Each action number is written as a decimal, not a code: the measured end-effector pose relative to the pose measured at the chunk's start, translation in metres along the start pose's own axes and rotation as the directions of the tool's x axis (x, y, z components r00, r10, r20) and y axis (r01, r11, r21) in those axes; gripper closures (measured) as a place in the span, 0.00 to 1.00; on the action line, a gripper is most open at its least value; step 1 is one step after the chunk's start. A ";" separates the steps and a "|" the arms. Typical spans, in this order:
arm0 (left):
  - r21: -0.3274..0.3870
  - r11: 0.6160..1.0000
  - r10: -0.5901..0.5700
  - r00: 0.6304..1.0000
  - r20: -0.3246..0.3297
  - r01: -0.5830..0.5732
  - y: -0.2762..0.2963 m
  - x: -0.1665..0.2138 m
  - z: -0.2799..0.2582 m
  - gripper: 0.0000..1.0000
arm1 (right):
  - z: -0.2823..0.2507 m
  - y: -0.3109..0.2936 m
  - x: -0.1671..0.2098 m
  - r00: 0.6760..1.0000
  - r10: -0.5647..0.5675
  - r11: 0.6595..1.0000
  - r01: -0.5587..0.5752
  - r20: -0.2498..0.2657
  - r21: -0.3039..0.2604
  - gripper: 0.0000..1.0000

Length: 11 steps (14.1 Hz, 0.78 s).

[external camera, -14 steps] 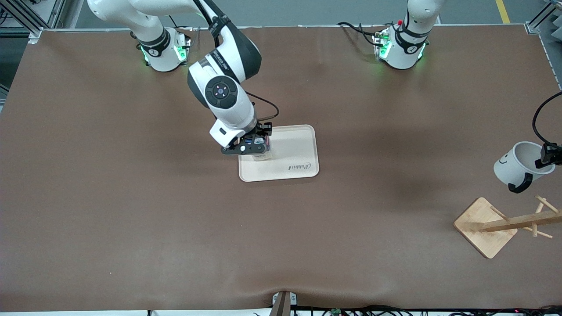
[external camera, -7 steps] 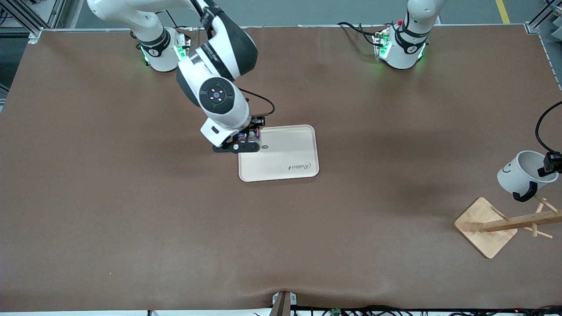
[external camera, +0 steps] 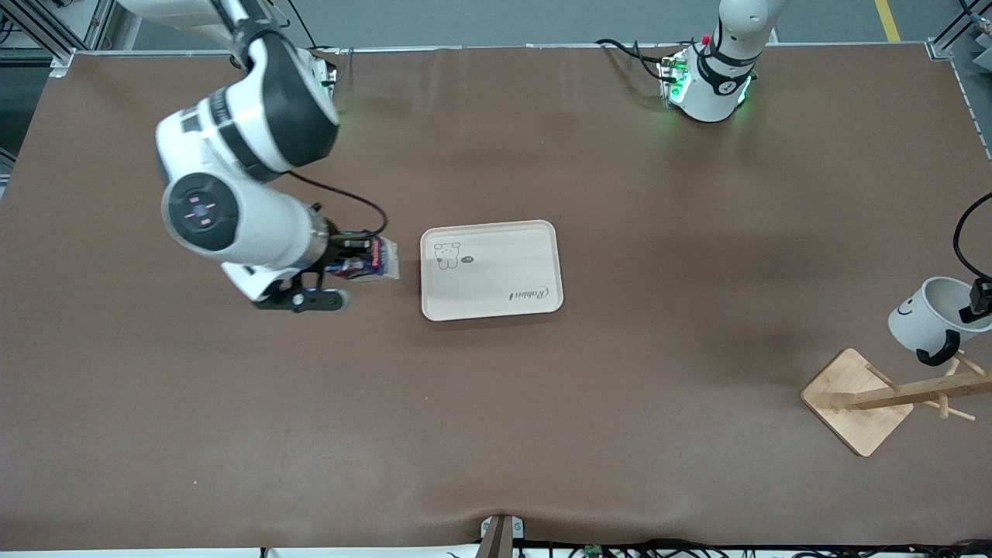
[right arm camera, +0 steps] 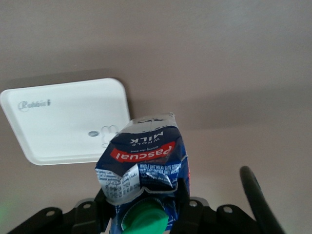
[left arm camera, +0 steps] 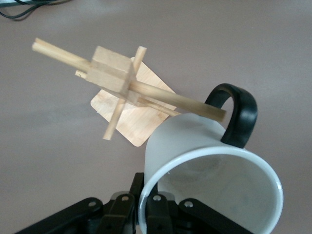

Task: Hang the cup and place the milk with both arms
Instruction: 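Hang the mug handle on the stand peg while the right gripper carries milk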

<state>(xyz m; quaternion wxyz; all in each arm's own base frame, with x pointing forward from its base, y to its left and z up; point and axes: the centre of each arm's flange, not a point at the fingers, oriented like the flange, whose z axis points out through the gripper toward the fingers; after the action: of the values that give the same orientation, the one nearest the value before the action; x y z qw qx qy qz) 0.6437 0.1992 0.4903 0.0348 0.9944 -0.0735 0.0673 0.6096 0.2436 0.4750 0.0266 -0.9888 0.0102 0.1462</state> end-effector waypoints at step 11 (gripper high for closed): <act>0.038 0.997 0.062 0.997 -0.046 -0.060 -0.018 0.013 0.007 0.67 | -0.027 0.229 0.026 0.993 -0.109 0.989 0.112 0.037 -0.094 0.46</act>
<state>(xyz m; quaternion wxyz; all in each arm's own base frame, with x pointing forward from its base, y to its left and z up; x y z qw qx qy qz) 0.6605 0.2147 0.4845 0.0165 0.9903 -0.1018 0.0930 0.6354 0.0134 0.4820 -0.0127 -0.9856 -0.0520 0.1606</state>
